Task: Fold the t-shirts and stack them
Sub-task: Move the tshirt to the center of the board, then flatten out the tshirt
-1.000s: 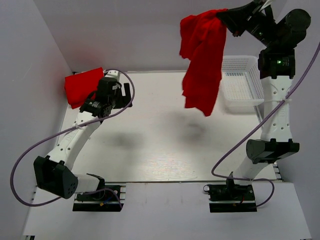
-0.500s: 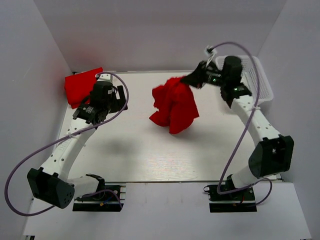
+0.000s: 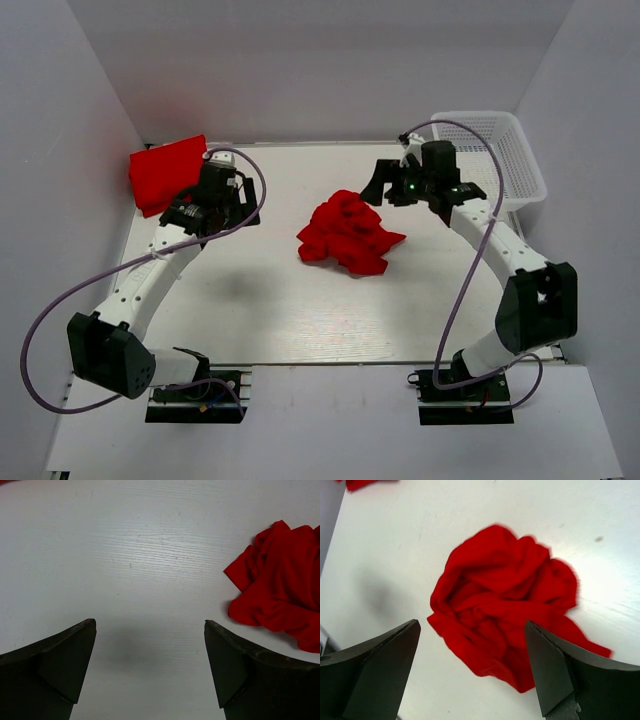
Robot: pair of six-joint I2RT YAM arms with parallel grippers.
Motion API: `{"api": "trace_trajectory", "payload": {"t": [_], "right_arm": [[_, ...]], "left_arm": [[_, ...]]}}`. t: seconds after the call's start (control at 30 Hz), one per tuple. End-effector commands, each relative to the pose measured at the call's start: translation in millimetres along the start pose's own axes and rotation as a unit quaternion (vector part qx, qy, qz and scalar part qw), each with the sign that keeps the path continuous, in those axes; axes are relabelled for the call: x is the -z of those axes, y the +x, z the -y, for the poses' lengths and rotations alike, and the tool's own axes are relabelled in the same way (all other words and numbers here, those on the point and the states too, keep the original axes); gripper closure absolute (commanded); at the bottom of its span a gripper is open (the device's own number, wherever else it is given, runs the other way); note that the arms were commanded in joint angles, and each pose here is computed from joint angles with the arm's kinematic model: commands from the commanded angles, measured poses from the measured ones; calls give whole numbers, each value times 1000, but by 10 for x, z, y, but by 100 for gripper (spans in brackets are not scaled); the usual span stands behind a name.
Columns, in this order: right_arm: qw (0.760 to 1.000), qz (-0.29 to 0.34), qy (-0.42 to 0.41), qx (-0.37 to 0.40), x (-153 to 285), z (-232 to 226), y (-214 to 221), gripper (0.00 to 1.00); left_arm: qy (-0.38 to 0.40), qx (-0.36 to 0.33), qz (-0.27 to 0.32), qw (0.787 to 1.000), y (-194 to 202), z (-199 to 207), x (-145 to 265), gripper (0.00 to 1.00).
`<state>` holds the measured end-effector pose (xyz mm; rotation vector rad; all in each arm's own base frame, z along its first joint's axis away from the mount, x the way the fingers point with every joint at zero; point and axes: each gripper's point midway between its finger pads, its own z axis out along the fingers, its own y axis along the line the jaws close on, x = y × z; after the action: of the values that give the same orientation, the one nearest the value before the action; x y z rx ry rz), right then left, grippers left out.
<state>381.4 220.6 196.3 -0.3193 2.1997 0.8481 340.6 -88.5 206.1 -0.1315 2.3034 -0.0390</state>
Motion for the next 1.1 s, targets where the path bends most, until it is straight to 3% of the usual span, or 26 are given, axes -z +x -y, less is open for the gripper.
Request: {"api": "trace_trajectory", "payload": {"t": [0.0,0.33,0.6,0.73,0.77,0.87,0.97,1.07], "right_arm": [[991,109,57,58,494,-130,-713,10],[971,186,135,65,1082,-137,-1015,10],[974,166,144,58,1083,-94,-917,10],[976,127,174,33,1017,61,-768,10],[974,113,195,15,974,160,-686,10],[969,65,236,-19,879,400,-384,10],[964,23,257,-62,783,541,-77,10],[962,-6,261,-83,681,640,183,10]], "left_arm": [[13,2,24,1000,-189,32,118,1],[20,1,59,998,-508,48,369,1],[68,-38,62,995,-481,231,319,1],[150,-95,5,984,-209,566,89,1],[212,-115,-18,970,-47,848,28,1],[300,-152,-26,941,207,1205,-9,5],[310,-182,-56,931,482,1309,-150,6],[251,-172,-120,945,788,1197,-519,12]]}}
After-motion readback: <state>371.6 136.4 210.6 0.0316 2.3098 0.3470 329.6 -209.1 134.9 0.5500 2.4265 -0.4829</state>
